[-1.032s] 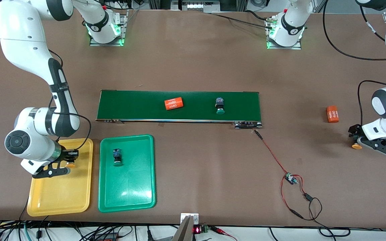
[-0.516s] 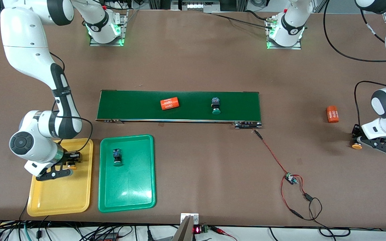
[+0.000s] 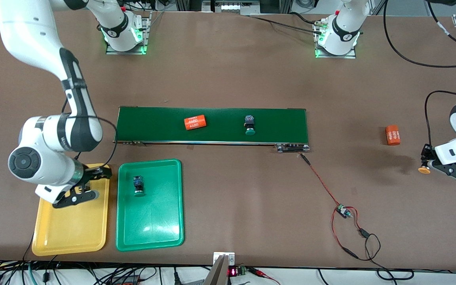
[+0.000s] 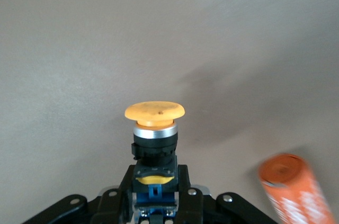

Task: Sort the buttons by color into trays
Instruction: 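Drop the yellow button into the yellow tray while the left gripper grasps another, then place the yellow button on the belt while the right gripper grasps the green button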

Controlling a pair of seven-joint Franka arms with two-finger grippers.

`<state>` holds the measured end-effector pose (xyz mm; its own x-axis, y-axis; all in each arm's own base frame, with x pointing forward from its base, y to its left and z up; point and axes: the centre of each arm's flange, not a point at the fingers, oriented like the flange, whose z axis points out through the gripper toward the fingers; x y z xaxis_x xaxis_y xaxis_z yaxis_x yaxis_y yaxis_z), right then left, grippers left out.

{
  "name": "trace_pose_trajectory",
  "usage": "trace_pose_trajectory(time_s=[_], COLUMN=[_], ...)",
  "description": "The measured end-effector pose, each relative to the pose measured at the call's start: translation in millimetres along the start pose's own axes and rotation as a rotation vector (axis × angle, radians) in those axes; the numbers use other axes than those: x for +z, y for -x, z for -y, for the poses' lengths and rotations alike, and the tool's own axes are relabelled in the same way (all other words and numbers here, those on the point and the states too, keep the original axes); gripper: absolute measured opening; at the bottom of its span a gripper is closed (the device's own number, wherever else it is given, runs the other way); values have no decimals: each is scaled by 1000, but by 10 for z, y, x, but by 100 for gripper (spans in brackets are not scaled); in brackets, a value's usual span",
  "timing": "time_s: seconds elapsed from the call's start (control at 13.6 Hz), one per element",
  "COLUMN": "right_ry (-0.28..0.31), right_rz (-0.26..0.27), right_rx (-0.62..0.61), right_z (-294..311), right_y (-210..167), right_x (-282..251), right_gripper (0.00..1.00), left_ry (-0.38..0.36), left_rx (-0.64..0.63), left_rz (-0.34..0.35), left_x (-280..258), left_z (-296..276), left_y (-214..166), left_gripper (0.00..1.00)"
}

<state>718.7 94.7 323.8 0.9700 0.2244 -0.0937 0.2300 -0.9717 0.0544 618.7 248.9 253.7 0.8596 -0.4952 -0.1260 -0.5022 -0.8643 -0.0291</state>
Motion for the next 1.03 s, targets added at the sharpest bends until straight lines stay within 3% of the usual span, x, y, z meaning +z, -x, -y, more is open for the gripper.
trace_pose_trajectory(time_s=[0.22, 0.52, 0.88, 1.03], right_ry=[4, -59, -35, -36], right_rz=[53, 78, 87, 66], right_rx=[53, 171, 153, 177], right_z=[970, 2431, 3490, 3864], right_y=[145, 398, 765, 890], right_x=[-366, -491, -451, -404], right_gripper=[100, 100, 100, 100], left_ry=[83, 175, 291, 297], left_rx=[-7, -140, -259, -286], left_rz=[70, 158, 171, 188], left_x=[-610, -1081, -1146, -1079], left_z=[-335, -1235, -2344, -2799], left_y=[-176, -788, -1403, -1603], left_gripper=[33, 33, 33, 33])
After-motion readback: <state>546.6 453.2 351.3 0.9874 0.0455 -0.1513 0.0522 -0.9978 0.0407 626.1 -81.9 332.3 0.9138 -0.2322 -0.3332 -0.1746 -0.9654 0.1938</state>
